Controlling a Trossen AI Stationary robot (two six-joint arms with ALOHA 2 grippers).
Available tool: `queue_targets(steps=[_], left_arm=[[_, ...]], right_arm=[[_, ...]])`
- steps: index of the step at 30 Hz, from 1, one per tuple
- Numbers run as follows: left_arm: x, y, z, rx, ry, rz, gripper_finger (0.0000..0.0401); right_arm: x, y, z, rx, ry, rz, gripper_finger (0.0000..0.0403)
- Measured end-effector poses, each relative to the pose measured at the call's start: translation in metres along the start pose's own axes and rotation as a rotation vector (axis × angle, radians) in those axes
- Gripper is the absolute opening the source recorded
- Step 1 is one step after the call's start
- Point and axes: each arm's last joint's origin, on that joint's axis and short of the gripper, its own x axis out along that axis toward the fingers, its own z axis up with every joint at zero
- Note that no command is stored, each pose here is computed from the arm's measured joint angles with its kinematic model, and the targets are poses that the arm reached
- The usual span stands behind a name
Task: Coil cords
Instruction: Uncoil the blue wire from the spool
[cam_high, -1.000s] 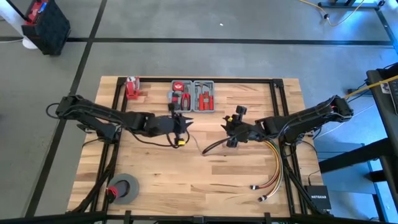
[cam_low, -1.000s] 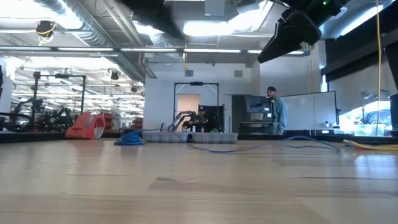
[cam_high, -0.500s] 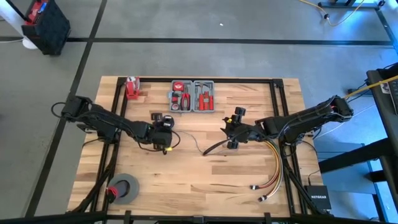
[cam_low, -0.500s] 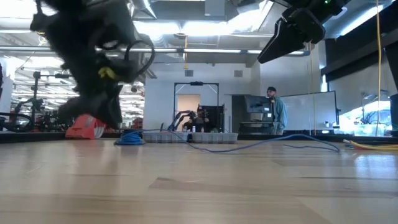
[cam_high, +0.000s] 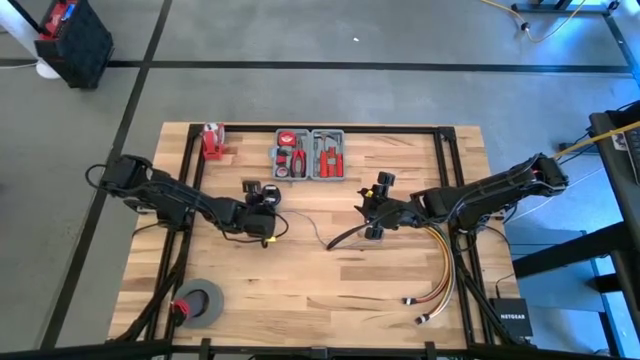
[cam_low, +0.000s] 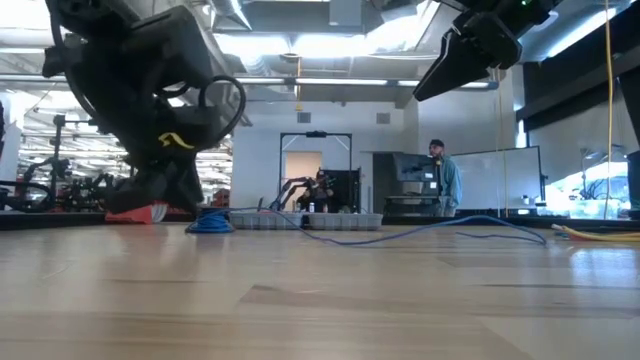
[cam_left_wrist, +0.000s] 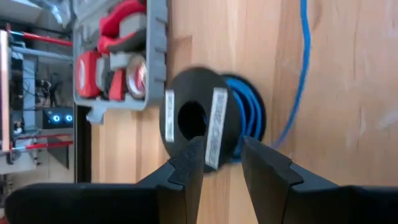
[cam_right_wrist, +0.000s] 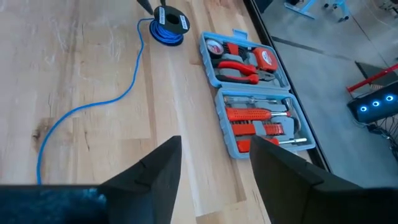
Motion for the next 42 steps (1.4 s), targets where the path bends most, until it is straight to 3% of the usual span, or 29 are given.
queue_targets(steps=[5, 17, 19, 23, 25, 33, 36, 42], left_arm=[[0.007, -0.006, -0.001, 0.02, -0.049, 0.015, 0.0101], [0.029, 0.0, -0.004, -0.019, 0.004, 0.103, 0.0099], [0.033, 0.0, -0.005, -0.018, 0.017, 0.116, 0.0085], [0.033, 0.003, -0.004, -0.034, 0.012, 0.134, 0.0019], [0.03, 0.007, -0.002, -0.051, 0.0, 0.147, 0.0012], [-0.013, 0.038, 0.028, -0.166, -0.208, 0.047, 0.0002], [-0.039, 0.059, 0.043, -0.261, -0.33, 0.047, 0.0002], [-0.073, 0.092, 0.064, -0.327, -0.533, 0.095, 0.0001]], right_arm=[[0.0, 0.0, 0.0, 0.001, -0.001, 0.0, 0.0195], [0.0, 0.0, 0.001, 0.003, -0.005, 0.0, 0.0195], [0.0, 0.0, 0.001, 0.003, -0.005, 0.0, 0.0195], [0.0, 0.0, 0.001, -0.023, -0.006, 0.0, 0.0195], [0.0, 0.0, 0.001, -0.046, -0.01, -0.001, 0.0195], [-0.006, -0.004, 0.014, -0.02, -0.044, -0.008, 0.0195], [-0.006, -0.004, 0.018, 0.005, -0.077, -0.002, 0.0195], [-0.008, -0.005, 0.033, 0.059, -0.212, 0.024, 0.0195]])
